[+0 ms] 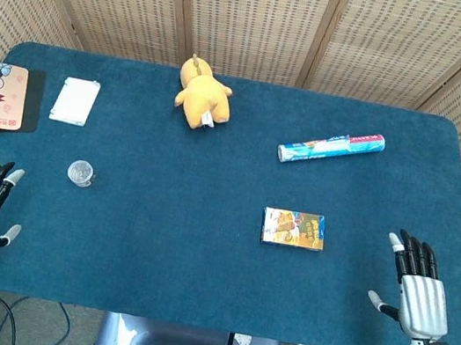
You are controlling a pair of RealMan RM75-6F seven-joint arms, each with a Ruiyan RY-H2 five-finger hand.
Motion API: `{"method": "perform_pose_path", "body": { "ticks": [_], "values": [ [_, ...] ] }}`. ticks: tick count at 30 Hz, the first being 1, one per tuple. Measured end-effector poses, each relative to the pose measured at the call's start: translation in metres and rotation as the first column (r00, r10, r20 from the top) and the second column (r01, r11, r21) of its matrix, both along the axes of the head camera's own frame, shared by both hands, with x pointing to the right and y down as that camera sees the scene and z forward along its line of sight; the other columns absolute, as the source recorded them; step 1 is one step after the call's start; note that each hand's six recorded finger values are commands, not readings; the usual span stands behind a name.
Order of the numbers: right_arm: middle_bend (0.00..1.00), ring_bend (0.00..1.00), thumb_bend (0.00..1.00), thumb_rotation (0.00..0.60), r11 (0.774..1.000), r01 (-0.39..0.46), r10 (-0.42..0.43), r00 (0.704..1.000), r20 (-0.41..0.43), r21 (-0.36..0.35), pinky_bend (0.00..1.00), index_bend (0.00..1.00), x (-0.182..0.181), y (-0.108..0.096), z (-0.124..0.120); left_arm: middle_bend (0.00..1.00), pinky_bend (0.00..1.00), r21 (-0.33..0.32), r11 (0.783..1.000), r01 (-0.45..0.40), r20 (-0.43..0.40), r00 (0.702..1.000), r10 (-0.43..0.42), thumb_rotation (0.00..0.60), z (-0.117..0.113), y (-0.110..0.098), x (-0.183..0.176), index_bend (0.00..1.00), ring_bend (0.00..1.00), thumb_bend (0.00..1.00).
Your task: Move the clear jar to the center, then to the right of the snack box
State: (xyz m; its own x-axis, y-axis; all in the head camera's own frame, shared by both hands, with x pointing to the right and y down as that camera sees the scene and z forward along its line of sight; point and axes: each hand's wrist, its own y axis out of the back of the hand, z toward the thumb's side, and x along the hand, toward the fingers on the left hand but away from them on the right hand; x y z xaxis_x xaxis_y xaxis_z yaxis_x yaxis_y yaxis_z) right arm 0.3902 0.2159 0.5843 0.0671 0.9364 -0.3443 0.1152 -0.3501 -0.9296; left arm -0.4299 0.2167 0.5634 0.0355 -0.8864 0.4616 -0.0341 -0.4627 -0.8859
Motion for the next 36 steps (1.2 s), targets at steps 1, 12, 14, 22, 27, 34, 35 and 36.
{"method": "perform_pose_path", "body": {
  "ticks": [1,12,14,22,27,34,35,36],
  "values": [
    [0.0,0.0,0.0,0.6,1.0,0.0,0.0,1.0,0.0,0.0,0.0,0.0,0.0,0.0,0.0,0.0,0.0,0.0,1.0,0.0,0.001,1.0,0.0,0.6,0.0,0.0,0.0,0.0,0.0,0.28],
    [0.0,0.0,0.0,0.6,1.0,0.0,0.0,1.0,0.001,-0.007,0.0,0.0,0.0,0.0,0.002,0.0,0.0,-0.001,1.0,0.003,-0.003,1.0,-0.003,0.6,0.001,0.0,0.0,0.0,0.0,0.28],
    [0.0,0.0,0.0,0.6,1.0,0.002,-0.002,1.0,0.001,-0.006,0.0,0.0,0.0,-0.001,0.002,0.0,0.0,-0.002,1.0,0.004,-0.002,1.0,-0.004,0.6,0.002,-0.001,-0.001,0.0,0.0,0.28],
    [0.0,0.0,0.0,0.6,1.0,-0.001,0.001,1.0,-0.004,-0.009,0.0,0.0,0.0,-0.001,0.003,0.0,0.0,-0.01,1.0,0.002,0.002,1.0,-0.002,0.6,0.004,-0.001,-0.001,0.0,0.0,0.28],
    [0.0,0.0,0.0,0.6,1.0,0.003,-0.003,1.0,-0.005,-0.017,0.0,0.0,0.0,0.0,0.005,0.0,0.0,-0.01,1.0,0.01,0.006,1.0,-0.01,0.6,0.005,-0.002,-0.001,0.0,0.0,0.26],
    [0.0,0.0,0.0,0.6,1.0,0.0,0.0,1.0,0.0,-0.02,0.0,0.0,0.0,0.0,0.005,0.0,0.0,-0.012,0.999,0.04,0.004,0.999,-0.04,0.6,0.009,-0.008,-0.008,0.0,0.0,0.22],
    [0.0,0.0,0.0,0.6,1.0,-0.001,0.001,1.0,0.002,-0.02,0.0,0.0,0.0,0.0,0.005,0.0,0.0,-0.011,0.999,0.044,0.003,0.999,-0.044,0.6,0.009,-0.009,-0.009,0.0,0.0,0.22],
    [0.0,0.0,0.0,0.6,1.0,-0.003,0.003,1.0,0.004,-0.02,0.0,0.0,0.001,0.0,0.004,0.0,0.0,-0.009,0.999,0.048,0.005,0.999,-0.048,0.6,0.01,-0.012,-0.011,0.0,0.0,0.22]
  ]
}}
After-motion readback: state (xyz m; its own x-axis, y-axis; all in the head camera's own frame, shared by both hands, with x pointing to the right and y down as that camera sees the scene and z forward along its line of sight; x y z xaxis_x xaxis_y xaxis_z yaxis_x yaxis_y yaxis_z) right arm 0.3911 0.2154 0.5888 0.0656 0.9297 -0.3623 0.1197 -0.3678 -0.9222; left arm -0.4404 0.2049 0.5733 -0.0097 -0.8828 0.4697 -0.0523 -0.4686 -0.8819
